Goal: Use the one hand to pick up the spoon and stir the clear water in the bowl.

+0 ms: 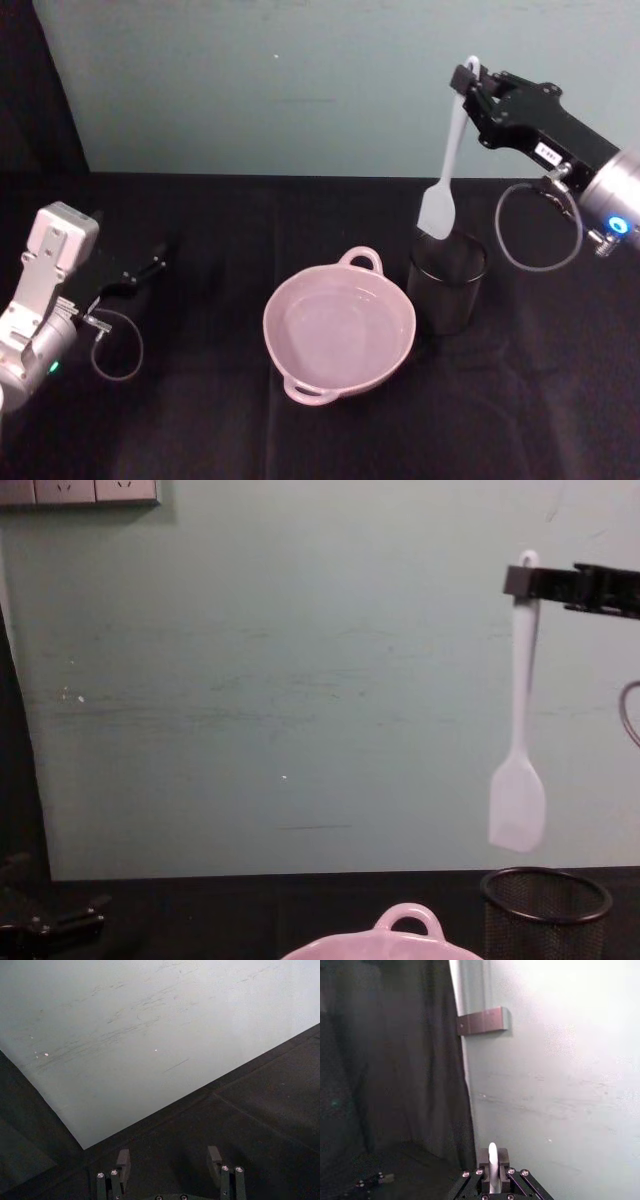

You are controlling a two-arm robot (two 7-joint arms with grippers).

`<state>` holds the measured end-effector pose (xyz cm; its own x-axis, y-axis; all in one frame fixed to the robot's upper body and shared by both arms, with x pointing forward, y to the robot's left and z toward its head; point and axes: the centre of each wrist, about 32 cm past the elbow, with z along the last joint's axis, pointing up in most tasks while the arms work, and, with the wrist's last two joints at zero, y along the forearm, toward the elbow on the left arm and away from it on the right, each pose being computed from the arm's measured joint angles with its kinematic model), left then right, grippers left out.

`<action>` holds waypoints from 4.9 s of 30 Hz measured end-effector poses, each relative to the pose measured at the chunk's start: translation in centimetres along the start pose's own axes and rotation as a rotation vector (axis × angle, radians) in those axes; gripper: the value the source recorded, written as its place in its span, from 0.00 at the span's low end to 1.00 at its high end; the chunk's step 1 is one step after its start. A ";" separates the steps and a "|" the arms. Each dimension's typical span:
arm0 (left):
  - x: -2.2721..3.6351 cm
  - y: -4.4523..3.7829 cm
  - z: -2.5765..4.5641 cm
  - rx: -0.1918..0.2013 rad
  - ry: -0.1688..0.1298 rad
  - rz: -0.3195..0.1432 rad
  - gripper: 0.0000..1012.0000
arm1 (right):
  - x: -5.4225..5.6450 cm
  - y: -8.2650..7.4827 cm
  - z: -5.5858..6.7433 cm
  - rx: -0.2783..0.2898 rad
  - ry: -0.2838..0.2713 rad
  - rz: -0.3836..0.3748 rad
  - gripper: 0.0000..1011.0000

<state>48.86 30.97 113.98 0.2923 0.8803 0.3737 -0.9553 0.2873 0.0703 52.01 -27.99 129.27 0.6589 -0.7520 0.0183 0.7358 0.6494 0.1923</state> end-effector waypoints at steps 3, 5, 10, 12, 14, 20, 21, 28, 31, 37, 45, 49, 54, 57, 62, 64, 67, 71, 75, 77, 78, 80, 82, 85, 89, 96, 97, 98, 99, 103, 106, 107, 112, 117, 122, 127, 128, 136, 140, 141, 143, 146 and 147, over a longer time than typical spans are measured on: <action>0.00 0.00 0.00 0.000 0.000 0.000 0.99 | 0.5 -0.4 -0.5 -0.012 0.009 -0.026 0.11; 0.00 0.00 0.00 0.000 0.000 0.000 0.99 | 0.8 -0.6 -0.9 -0.024 0.018 -0.040 0.11; 0.00 0.00 0.00 0.000 0.000 0.000 0.99 | 1.3 -0.9 -1.9 -0.044 0.052 -0.066 0.11; 0.00 0.00 0.00 0.000 0.000 0.000 0.99 | 1.4 -1.0 -2.3 -0.052 0.065 -0.072 0.11; 0.00 0.00 0.00 0.000 0.000 0.000 0.99 | 1.6 -1.2 -3.0 -0.064 0.092 -0.083 0.11; 0.00 0.00 0.00 0.000 0.000 0.000 0.99 | 2.1 -1.7 -4.7 -0.075 0.169 -0.100 0.11; 0.00 0.00 0.00 0.000 0.000 0.000 0.99 | 2.2 -1.8 -5.3 -0.077 0.192 -0.105 0.11; 0.00 0.00 0.00 0.000 0.000 0.000 0.99 | 2.9 -2.2 -7.2 -0.076 0.284 -0.118 0.11; 0.00 0.00 0.00 0.000 0.000 0.000 0.99 | 3.0 -2.4 -7.8 -0.073 0.310 -0.122 0.11; 0.00 0.00 0.00 0.000 0.000 0.000 0.99 | 3.4 -2.8 -9.0 -0.056 0.385 -0.131 0.11; 0.00 0.00 0.00 0.000 0.000 0.000 0.99 | 4.1 -3.0 -10.2 -0.060 0.440 -0.140 0.11; 0.00 0.00 0.00 0.000 0.000 0.000 0.99 | 4.6 -3.1 -10.4 -0.067 0.449 -0.135 0.11; 0.00 0.00 0.00 0.000 0.000 0.000 0.99 | 5.4 -3.0 -10.7 -0.086 0.466 -0.114 0.11; 0.00 0.00 0.00 0.000 0.000 0.000 0.99 | 5.8 -3.1 -10.9 -0.092 0.478 -0.101 0.11; 0.00 0.00 0.00 0.000 0.000 0.000 0.99 | 6.3 -3.2 -11.3 -0.093 0.496 -0.085 0.11; 0.00 0.00 0.00 0.000 0.000 0.000 0.99 | 6.4 -3.1 -11.4 -0.092 0.501 -0.079 0.11; 0.00 0.00 0.00 0.000 0.000 0.000 0.99 | 6.5 -3.1 -11.6 -0.090 0.510 -0.073 0.11; 0.00 0.00 0.00 0.000 0.000 0.000 0.99 | 6.6 -3.1 -11.7 -0.082 0.519 -0.072 0.16; 0.00 0.00 0.00 0.000 0.000 0.000 0.99 | 6.5 -3.2 -11.8 -0.078 0.519 -0.078 0.27; 0.00 0.00 0.00 0.000 0.000 0.000 0.99 | 6.4 -3.2 -11.7 -0.080 0.517 -0.080 0.35; 0.00 0.00 0.00 0.000 0.000 0.000 0.99 | 6.4 -3.2 -11.7 -0.082 0.515 -0.083 0.36; 0.00 0.00 0.00 0.000 0.000 0.000 0.99 | 6.4 -3.4 -11.5 -0.094 0.500 -0.092 0.45; 0.00 0.00 0.00 0.000 0.000 0.000 0.99 | 6.3 -3.5 -11.3 -0.107 0.486 -0.098 0.49; 0.00 0.00 0.00 0.000 0.000 0.000 0.99 | 6.2 -3.7 -11.2 -0.123 0.470 -0.107 0.59; 0.00 0.00 0.00 0.000 0.000 0.000 0.99 | 6.1 -4.0 -11.4 -0.132 0.470 -0.120 0.73; 0.00 0.00 0.00 0.000 0.000 0.000 0.99 | 5.9 -4.2 -11.1 -0.180 0.427 -0.145 0.92; 0.00 0.00 0.00 0.000 0.000 0.000 0.99 | 5.8 -4.2 -11.0 -0.187 0.418 -0.147 0.94; 0.00 0.00 0.00 0.000 0.000 0.000 0.99 | 5.7 -4.2 -10.6 -0.207 0.396 -0.155 0.97; 0.00 0.00 0.00 0.000 0.000 0.000 0.99 | 5.7 -4.3 -10.4 -0.220 0.383 -0.162 0.98; 0.00 0.00 0.00 0.000 0.000 0.000 0.99 | 5.2 -4.6 -9.0 -0.276 0.307 -0.182 0.99; 0.00 0.00 0.00 0.000 0.000 0.000 0.99 | 4.9 -5.3 -7.7 -0.322 0.235 -0.194 0.99; 0.00 0.00 0.00 0.000 0.000 0.000 0.99 | 4.9 -5.7 -7.1 -0.341 0.199 -0.202 0.99; 0.00 0.00 0.00 0.000 0.000 0.000 0.99 | 5.1 -7.0 -5.5 -0.415 0.078 -0.259 0.99; 0.00 0.00 0.00 0.000 0.000 0.000 0.99 | 5.0 -7.6 -5.1 -0.475 -0.044 -0.325 0.99; 0.00 0.00 0.00 0.000 0.000 0.000 0.99 | 4.9 -8.0 -6.5 -0.454 -0.154 -0.373 0.99; 0.00 0.00 0.00 0.000 0.000 0.000 0.99 | 5.2 -8.5 -9.2 -0.360 -0.191 -0.366 0.99; 0.00 0.00 0.00 0.000 0.000 0.000 0.99 | 5.2 -8.6 -9.7 -0.350 -0.193 -0.360 0.99; 0.00 0.00 0.00 0.000 0.000 0.000 0.99 | 5.3 -8.3 -11.9 -0.369 -0.144 -0.304 0.99; 0.00 0.00 0.00 0.000 0.000 0.000 0.99 | 5.2 -8.2 -12.0 -0.404 -0.144 -0.303 0.99; 0.00 0.00 0.00 0.000 0.000 0.000 0.99 | 5.2 -8.2 -12.0 -0.404 -0.144 -0.303 0.99; 0.00 0.00 0.00 0.000 0.000 0.000 0.99 | 5.2 -8.1 -11.8 -0.418 -0.150 -0.302 0.99; 0.00 0.00 0.00 0.000 0.000 0.000 0.99 | 5.2 -8.1 -11.8 -0.417 -0.150 -0.302 0.99; 0.00 0.00 0.00 0.000 0.000 0.000 0.99 | 5.2 -8.2 -11.8 -0.416 -0.150 -0.302 0.99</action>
<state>48.86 30.96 113.98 0.2923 0.8803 0.3736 -0.9552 0.2874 0.0702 51.26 -35.83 116.20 0.4010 -0.9005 0.1682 0.9091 0.3685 -0.1943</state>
